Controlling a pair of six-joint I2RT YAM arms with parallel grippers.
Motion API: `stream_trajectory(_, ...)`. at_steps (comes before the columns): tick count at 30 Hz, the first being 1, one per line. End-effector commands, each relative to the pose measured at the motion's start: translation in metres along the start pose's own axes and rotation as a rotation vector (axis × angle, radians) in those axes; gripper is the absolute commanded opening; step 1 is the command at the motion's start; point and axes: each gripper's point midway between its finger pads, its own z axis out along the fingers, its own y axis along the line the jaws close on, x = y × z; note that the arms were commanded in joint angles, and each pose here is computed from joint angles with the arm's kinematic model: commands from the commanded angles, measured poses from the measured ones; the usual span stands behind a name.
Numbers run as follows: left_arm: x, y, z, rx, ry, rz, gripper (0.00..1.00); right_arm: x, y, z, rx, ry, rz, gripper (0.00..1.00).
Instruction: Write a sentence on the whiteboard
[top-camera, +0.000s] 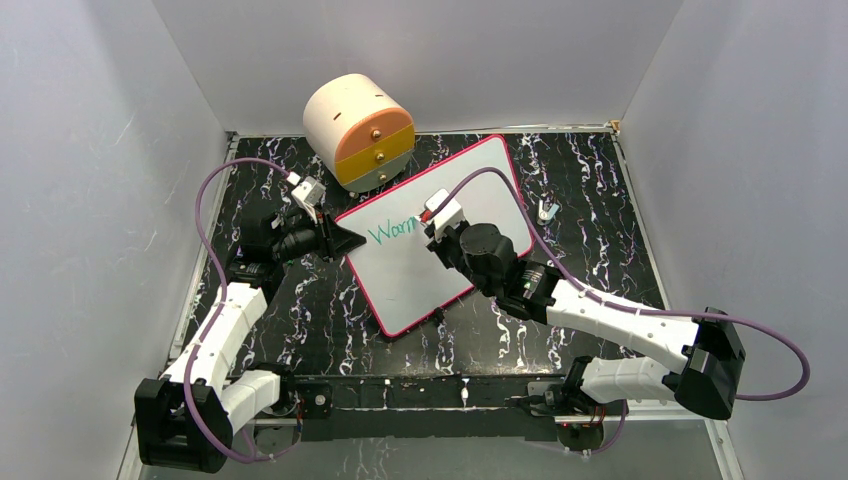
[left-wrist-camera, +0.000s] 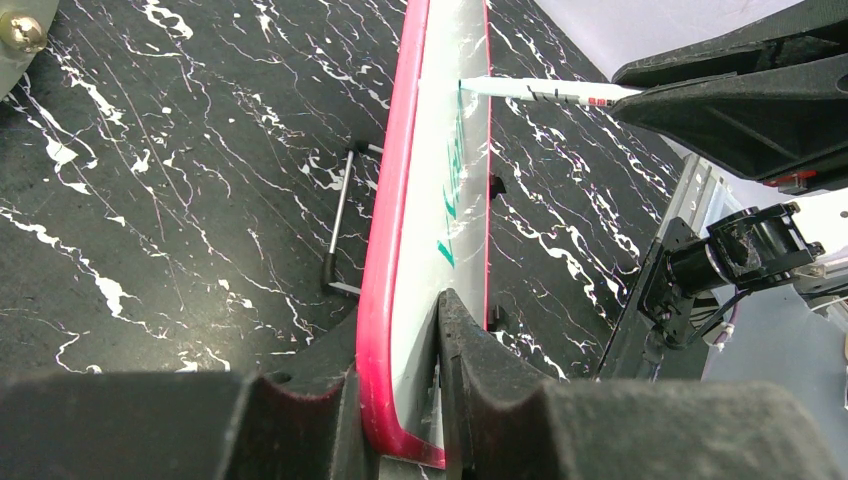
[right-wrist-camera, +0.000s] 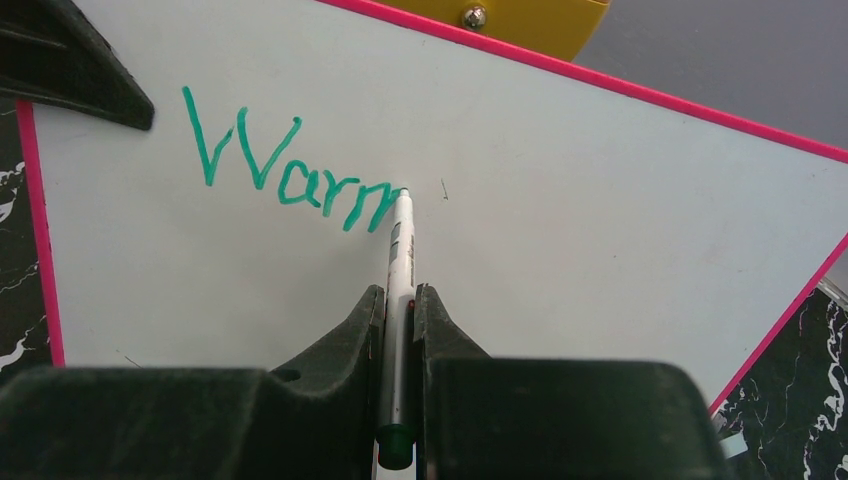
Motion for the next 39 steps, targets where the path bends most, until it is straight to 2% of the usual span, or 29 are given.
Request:
stream_trajectory(1,0.064,0.031,-0.001,-0.118,0.188,0.029,0.0,0.004,-0.007,-0.002,0.02,0.026,0.013,0.0)
stream_trajectory(22,0.063,0.032,-0.002,-0.123,0.186,0.032,0.0,0.016,0.0,-0.008,-0.02,0.086,0.028,0.0)
stream_trajectory(39,0.062,0.032,-0.001,-0.123,0.186,0.032,0.0,-0.016,-0.021,-0.017,0.047,-0.063,0.062,0.0)
